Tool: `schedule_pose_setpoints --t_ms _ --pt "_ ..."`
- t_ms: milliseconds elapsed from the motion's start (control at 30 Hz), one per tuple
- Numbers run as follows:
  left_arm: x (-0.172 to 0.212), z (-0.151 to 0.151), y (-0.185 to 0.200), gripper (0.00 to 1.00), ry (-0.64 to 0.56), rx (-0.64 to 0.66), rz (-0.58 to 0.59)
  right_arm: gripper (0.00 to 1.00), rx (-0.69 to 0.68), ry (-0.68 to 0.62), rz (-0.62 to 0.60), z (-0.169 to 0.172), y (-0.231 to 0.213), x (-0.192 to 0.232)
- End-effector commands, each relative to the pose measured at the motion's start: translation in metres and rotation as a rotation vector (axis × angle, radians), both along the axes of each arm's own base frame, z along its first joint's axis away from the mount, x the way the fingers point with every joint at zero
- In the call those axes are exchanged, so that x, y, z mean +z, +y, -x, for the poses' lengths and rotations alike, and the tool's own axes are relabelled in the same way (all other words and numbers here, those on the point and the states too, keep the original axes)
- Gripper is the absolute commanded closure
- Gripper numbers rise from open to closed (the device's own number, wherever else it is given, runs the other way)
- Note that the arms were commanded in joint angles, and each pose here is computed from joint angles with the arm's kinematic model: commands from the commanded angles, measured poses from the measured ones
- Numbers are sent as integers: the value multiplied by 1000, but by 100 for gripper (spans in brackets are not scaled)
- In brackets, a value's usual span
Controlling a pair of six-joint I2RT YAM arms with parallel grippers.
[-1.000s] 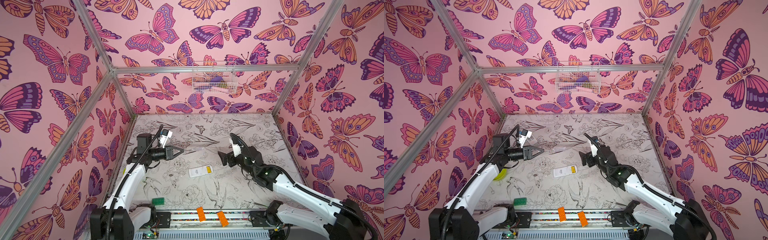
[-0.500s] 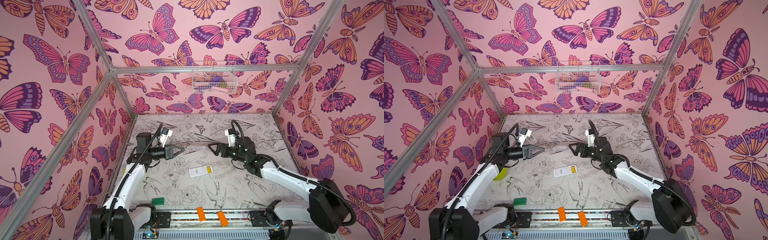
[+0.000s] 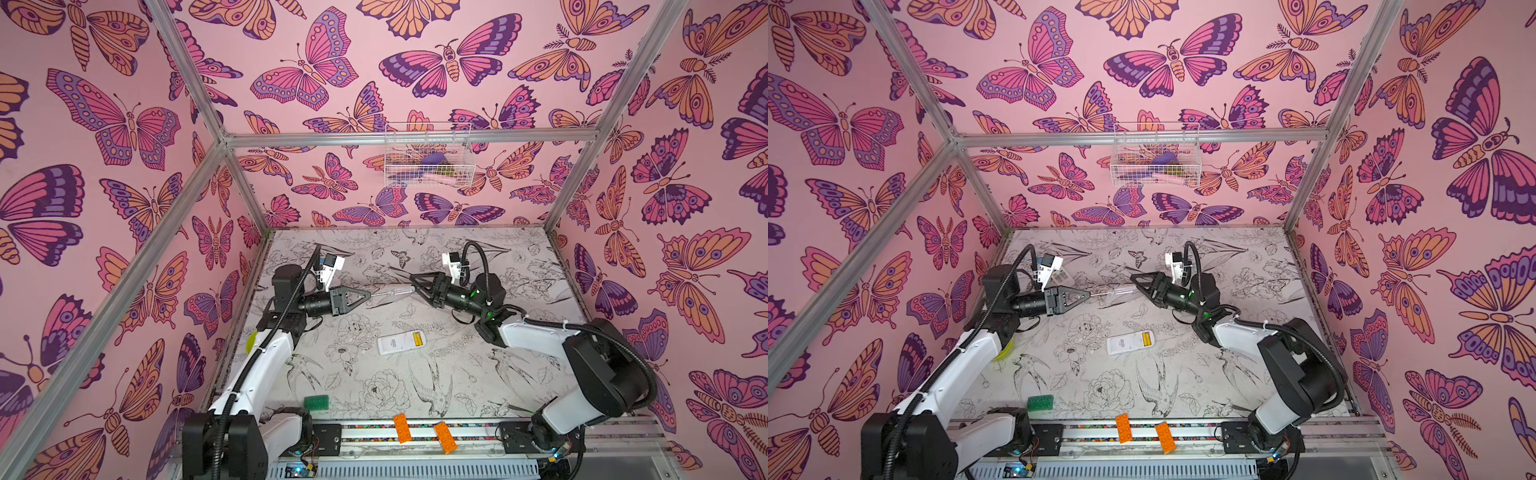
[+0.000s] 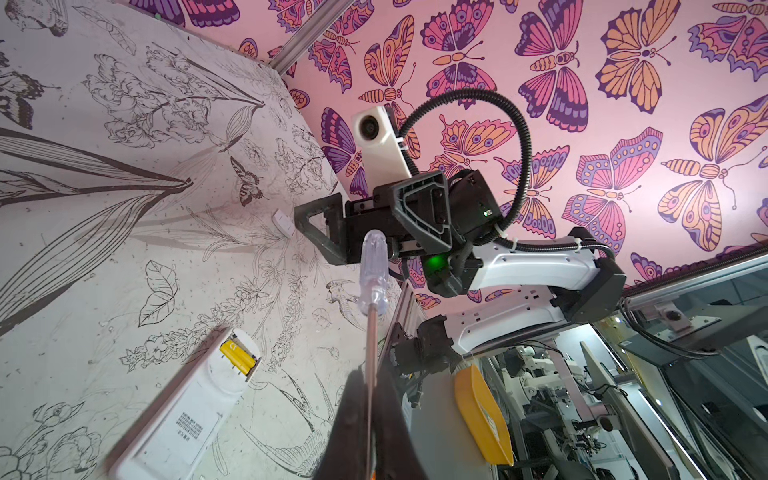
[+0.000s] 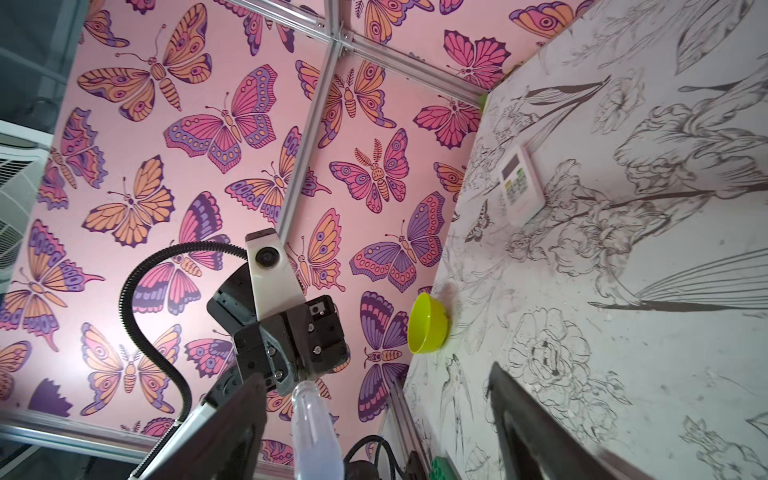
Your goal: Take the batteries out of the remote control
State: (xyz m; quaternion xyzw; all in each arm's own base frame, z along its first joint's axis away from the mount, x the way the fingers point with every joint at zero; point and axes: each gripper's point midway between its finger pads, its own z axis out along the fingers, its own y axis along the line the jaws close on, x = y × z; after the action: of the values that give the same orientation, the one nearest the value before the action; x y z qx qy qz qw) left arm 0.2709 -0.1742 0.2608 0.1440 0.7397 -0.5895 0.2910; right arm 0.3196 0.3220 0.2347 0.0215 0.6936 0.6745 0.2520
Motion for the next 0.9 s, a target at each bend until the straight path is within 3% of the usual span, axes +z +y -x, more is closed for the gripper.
schedule_pose_setpoints --t_ms 0,200,400,867 --pt "0 2 -3 100 -16 -23 19 18 91 -66 -116 13 14 34" --pt "-4 3 -7 100 -10 -36 18 25 194 -122 -119 30 36 43" --pt "-5 3 -7 100 -3 -30 16 38 220 -110 -119 31 45 35" --pt "-4 4 -10 100 13 -43 22 56 297 -103 -117 41 69 32"
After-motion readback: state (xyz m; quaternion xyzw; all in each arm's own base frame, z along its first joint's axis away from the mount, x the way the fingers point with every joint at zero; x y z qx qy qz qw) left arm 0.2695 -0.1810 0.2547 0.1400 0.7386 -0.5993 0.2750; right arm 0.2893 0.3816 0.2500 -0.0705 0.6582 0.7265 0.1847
